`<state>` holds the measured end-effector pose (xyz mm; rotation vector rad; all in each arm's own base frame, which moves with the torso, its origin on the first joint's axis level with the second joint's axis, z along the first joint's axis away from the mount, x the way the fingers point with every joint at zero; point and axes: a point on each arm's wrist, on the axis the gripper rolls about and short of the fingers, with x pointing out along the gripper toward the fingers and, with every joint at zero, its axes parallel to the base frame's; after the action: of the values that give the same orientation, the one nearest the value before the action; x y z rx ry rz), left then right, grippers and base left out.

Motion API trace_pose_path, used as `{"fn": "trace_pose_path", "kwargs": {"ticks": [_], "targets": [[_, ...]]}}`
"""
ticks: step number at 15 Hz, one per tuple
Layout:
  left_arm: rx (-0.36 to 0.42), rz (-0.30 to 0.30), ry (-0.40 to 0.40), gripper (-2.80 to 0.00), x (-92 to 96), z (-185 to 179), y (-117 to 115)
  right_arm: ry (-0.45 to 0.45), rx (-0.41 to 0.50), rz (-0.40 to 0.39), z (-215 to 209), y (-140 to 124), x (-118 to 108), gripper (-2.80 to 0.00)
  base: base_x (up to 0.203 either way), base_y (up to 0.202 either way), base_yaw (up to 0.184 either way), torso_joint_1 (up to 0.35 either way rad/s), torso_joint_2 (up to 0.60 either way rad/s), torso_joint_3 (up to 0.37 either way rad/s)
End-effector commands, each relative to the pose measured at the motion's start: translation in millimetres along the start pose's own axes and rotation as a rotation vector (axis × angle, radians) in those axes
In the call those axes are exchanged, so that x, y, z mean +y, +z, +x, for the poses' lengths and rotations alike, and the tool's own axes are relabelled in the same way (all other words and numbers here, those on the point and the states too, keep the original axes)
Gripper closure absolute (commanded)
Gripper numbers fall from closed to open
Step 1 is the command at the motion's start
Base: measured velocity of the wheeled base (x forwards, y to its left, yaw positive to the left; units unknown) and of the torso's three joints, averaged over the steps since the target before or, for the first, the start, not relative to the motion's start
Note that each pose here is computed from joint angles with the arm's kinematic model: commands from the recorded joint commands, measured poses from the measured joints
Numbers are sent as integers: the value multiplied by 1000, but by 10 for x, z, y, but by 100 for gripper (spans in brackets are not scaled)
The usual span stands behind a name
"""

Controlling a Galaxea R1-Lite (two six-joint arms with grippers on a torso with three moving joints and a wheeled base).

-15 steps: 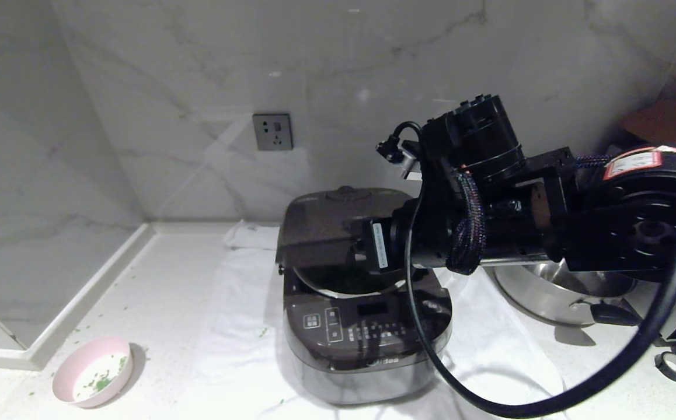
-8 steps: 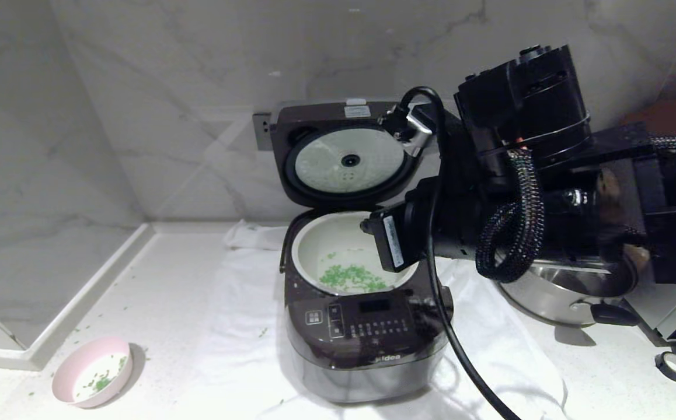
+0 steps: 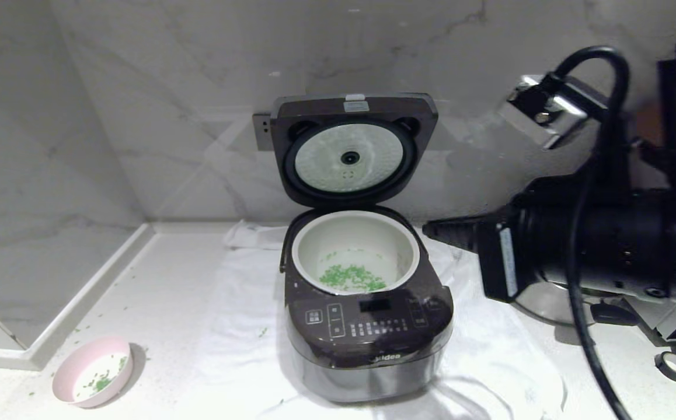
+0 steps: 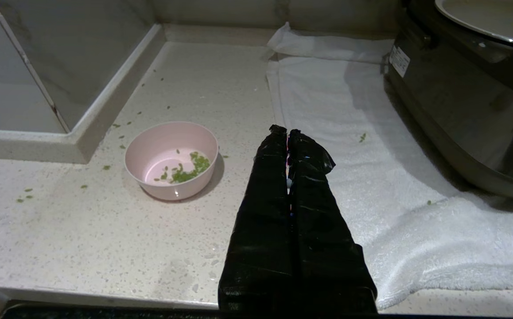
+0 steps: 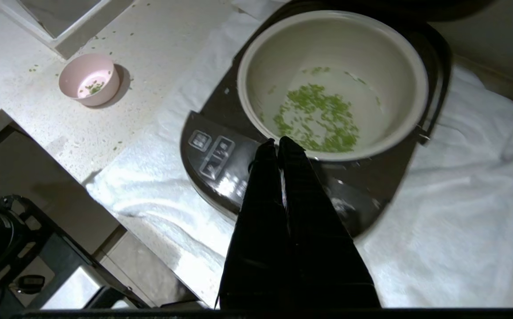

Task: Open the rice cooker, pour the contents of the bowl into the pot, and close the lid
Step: Turn on the tap

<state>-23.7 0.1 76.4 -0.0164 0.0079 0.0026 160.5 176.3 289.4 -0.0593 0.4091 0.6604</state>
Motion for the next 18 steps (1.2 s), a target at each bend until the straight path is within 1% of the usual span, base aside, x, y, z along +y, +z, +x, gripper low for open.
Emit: {"fn": "trace_pose_path", "kwargs": {"ticks": [1,4,7,9,11,13,15,18], "targets": [[-3,-1,0,0,0,-1,1,-34,-92,23,-563,-107,-158,0,0,0,0,0,0,0],[-2,0,0,0,0,-1,-1,-161,-177,62,-988,-262,-357,0,0,0,0,0,0,0],[-2,-1,0,0,0,-1,-1,-367,-267,117,-1326,-341,-589,0,0,0,0,0,0,0],[-1,0,0,0,0,0,1,-508,-332,124,-1603,-431,-657,0,0,0,0,0,0,0],[-2,-4,2,0,0,0,1,-634,-371,125,-1807,-584,-658,0,0,0,0,0,0,0],[-2,-5,4,0,0,-1,1,-753,-387,132,-1935,-771,-631,0,0,0,0,0,0,0],[-2,-5,4,0,0,0,1,-822,-381,109,-2036,-968,-558,0,0,0,0,0,0,0],[-2,-5,4,0,0,0,1,-922,-408,74,-2178,-1095,-443,0,0,0,0,0,0,0]]}}
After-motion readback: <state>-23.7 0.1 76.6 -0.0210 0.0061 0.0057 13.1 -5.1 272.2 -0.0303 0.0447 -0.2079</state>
